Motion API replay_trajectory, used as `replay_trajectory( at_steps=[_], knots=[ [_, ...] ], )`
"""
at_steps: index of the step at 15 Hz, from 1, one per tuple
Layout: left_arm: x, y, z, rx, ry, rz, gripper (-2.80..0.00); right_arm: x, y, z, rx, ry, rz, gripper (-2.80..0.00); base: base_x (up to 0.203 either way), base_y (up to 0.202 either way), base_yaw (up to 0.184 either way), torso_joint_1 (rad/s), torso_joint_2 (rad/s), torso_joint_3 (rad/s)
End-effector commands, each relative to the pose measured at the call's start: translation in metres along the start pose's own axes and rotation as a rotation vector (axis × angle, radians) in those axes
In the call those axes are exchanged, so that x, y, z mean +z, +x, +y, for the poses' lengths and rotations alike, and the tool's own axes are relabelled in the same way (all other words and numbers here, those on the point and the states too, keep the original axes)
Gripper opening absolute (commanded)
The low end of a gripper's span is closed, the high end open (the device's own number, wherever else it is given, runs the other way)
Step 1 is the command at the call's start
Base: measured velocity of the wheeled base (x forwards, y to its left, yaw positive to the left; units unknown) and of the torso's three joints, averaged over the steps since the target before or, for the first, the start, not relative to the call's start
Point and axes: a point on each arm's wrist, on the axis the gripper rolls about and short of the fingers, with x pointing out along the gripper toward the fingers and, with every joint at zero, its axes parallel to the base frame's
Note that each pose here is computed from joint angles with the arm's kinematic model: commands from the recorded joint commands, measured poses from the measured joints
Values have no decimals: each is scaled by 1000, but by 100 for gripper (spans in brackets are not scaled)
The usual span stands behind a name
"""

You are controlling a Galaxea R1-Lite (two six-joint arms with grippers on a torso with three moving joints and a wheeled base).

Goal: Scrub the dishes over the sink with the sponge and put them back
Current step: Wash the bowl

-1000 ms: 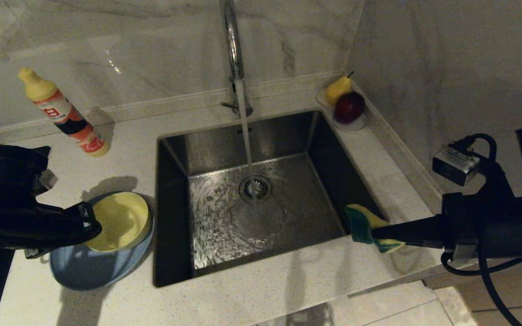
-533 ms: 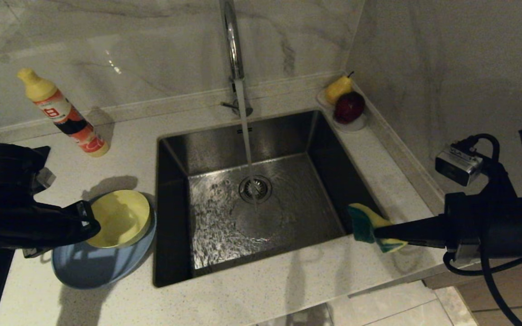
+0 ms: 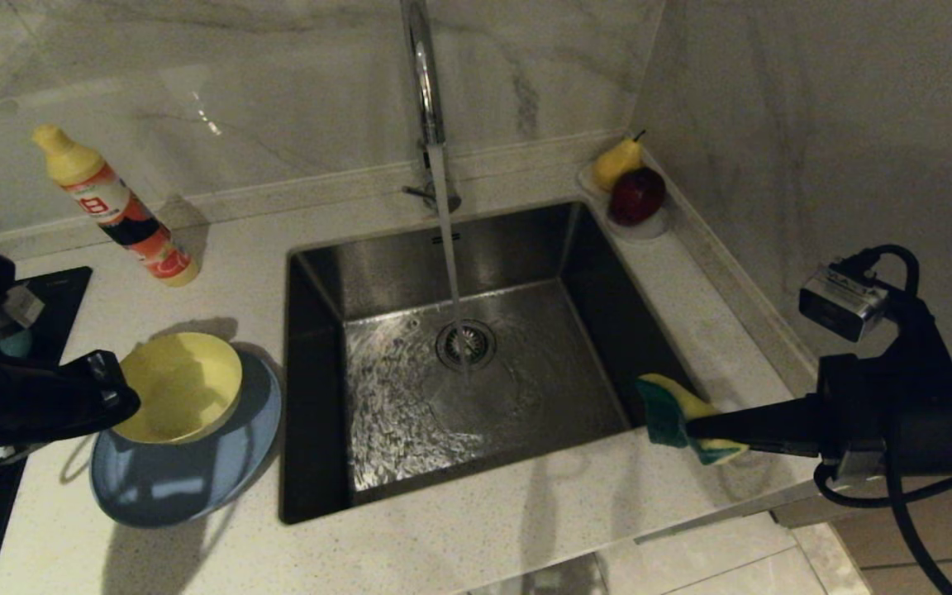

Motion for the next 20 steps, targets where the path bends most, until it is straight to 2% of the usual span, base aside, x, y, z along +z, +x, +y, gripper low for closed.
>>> replay_trajectory(
  at_steps=[1,7,9,11,15,18,20],
  knots=[
    [11,-9,6,10,-25,-52,-280,-1,1,-1,4,4,5,-280,0,0,0,0,0,0],
    [29,-32,-1,-28,-46,-105,-280,0,4,-3,1,8,12,-280,0,0,0,0,0,0],
    [43,-45,-9,-73,-97,-166,-280,0,4,-3,1,9,13,-280,0,0,0,0,0,0],
    [51,-53,-27,-146,-128,-192,-280,1,5,-3,1,8,14,-280,0,0,0,0,0,0],
    [45,-43,-73,-266,-72,-128,-280,0,5,-4,0,9,15,-280,0,0,0,0,0,0],
    [33,-13,-112,-246,-14,-83,-280,-1,3,-2,3,4,11,-280,0,0,0,0,0,0],
    [30,4,-143,-249,-33,-80,-280,-1,3,-3,2,5,12,-280,0,0,0,0,0,0]
  ],
)
